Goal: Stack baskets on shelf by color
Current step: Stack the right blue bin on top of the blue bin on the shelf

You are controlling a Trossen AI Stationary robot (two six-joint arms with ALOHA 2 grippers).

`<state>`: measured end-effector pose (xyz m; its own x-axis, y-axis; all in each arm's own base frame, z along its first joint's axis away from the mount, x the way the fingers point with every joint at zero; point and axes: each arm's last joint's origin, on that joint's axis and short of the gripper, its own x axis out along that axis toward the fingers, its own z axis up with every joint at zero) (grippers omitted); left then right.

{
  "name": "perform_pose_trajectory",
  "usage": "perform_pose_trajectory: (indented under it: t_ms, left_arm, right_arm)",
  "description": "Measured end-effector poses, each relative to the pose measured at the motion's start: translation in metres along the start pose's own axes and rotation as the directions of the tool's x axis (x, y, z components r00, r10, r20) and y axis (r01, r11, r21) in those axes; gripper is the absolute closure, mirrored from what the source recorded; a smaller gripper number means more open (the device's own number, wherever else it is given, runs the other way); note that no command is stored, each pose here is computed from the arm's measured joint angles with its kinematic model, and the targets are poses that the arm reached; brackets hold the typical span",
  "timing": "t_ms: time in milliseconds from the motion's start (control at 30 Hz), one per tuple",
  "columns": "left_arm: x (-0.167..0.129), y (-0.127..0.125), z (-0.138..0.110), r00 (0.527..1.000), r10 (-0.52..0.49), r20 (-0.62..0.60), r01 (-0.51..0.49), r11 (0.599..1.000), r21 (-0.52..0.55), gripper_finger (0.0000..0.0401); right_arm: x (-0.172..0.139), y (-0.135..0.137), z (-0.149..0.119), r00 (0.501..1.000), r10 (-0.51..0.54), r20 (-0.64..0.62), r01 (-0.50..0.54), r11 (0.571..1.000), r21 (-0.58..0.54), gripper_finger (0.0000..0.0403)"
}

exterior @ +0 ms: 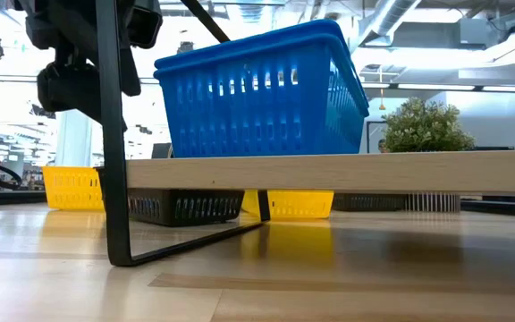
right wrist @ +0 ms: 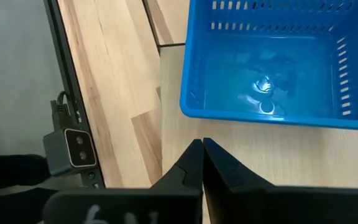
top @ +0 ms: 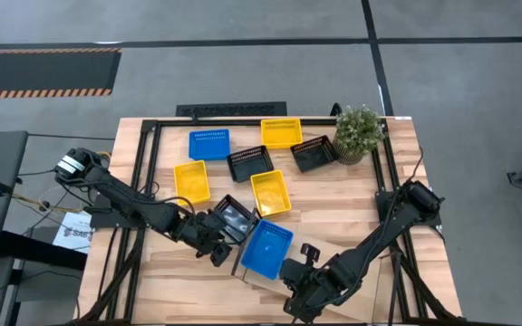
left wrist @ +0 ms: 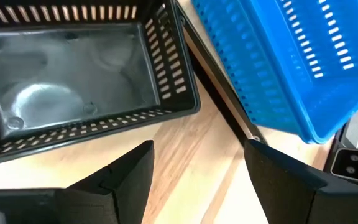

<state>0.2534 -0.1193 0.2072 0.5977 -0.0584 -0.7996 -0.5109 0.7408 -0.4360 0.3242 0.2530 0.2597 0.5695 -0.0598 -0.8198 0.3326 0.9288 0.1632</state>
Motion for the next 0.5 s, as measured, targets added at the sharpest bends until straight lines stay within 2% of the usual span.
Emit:
perform_pose_trajectory:
  t_ms: [233,500]
  left_arm:
    - [0.001,0.001,0.001,0.999,-0.016,-0.037,0.015,1.000,-0.008,0.0163]
    - [-0.005,0.000,0.004,0.999,-0.034,-0.022,0.034,0.999,-0.015,0.0163]
  right_arm:
    - [-0.010,-0.006,0.009,1.000,0.004,0.025,-0.003,0.999,-0.035,0.0384]
    - [-0.043,-0.021,0.024,0.997,0.020,0.074,-0.013,0.995,-0.094,0.0380]
